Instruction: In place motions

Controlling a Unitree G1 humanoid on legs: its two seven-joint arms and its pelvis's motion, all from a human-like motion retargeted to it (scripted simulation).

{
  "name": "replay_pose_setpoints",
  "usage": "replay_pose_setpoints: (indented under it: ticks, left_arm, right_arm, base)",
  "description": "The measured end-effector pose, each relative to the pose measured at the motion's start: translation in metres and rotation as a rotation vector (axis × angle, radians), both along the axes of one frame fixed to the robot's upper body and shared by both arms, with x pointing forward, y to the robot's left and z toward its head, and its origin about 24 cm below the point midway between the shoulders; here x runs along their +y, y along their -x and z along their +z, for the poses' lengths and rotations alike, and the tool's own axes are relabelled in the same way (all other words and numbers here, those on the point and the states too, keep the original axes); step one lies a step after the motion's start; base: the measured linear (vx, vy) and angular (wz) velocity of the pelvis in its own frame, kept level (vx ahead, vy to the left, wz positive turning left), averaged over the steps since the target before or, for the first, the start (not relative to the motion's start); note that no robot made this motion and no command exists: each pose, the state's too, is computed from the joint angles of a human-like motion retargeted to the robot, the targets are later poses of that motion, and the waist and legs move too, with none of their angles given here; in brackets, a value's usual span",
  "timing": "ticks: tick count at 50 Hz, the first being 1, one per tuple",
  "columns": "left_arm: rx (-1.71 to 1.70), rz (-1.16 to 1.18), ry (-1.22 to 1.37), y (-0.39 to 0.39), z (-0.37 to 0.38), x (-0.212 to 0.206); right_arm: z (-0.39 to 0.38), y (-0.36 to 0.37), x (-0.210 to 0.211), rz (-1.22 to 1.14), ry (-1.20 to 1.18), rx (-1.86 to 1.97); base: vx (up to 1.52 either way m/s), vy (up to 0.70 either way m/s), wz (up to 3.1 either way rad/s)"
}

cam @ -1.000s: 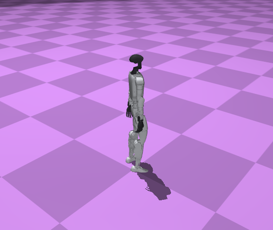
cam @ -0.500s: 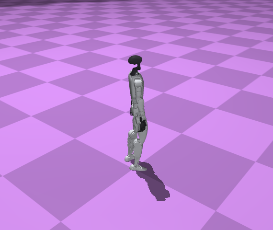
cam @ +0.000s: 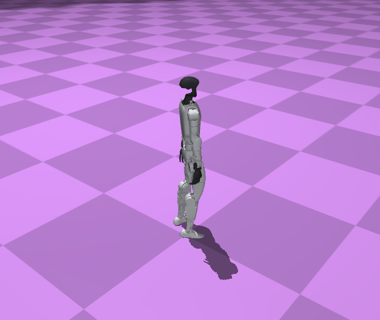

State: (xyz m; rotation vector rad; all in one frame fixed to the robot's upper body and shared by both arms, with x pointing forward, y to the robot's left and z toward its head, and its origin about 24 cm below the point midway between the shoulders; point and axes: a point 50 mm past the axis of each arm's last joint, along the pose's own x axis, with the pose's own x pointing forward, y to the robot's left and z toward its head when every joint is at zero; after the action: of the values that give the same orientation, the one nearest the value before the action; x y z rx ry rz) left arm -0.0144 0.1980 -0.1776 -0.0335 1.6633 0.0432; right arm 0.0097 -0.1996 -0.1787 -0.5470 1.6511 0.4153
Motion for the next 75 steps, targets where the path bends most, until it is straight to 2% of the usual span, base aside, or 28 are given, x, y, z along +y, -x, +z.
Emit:
replay_pose_setpoints:
  ticks: [13,20,34,40,49,57,62,67,75]
  left_arm:
    - [-0.046,-0.026,-0.029,-0.015,0.0,0.003]
    - [-0.145,-0.061,-0.031,-0.049,0.001,0.005]
    - [-0.252,-0.045,-0.06,-0.092,0.009,0.02]
    - [-0.243,0.042,-0.031,-0.081,0.006,0.015]
    - [-0.059,0.033,-0.032,-0.014,0.003,0.019]
    - [0.159,0.29,0.025,0.065,0.011,0.003]
    - [0.26,0.188,0.03,0.095,0.02,0.008]
    - [0.318,0.102,0.072,0.107,0.023,0.004]
    - [0.309,0.042,0.055,0.103,0.023,0.012]
  right_arm:
    - [-0.001,-0.027,0.007,0.053,-0.039,-0.14]
    - [0.0,-0.027,0.001,0.015,-0.02,-0.196]
    - [0.008,0.061,-0.027,-0.257,0.121,-0.008]
    - [0.01,0.064,-0.031,-0.267,0.146,0.012]
    - [0.001,0.015,-0.004,-0.202,0.059,-0.06]
    - [0.005,-0.082,0.04,-0.136,-0.129,-0.242]
    - [0.022,-0.143,0.051,-0.222,-0.222,-0.416]
    - [0.04,-0.185,0.048,-0.182,-0.249,-0.538]
    - [0.04,-0.184,0.051,-0.127,-0.282,-0.525]
  base:
    - [0.02,0.05,-0.14]
    - [-0.1,0.01,-0.44]
    - [-0.03,-0.04,-0.1]
    - [-0.04,-0.07,0.07]
    - [-0.06,-0.11,0.1]
    - [-0.18,-0.14,0.34]
    - [-0.2,-0.08,0.16]
    - [-0.08,0.01,-0.03]
    - [0.03,0.05,0.29]
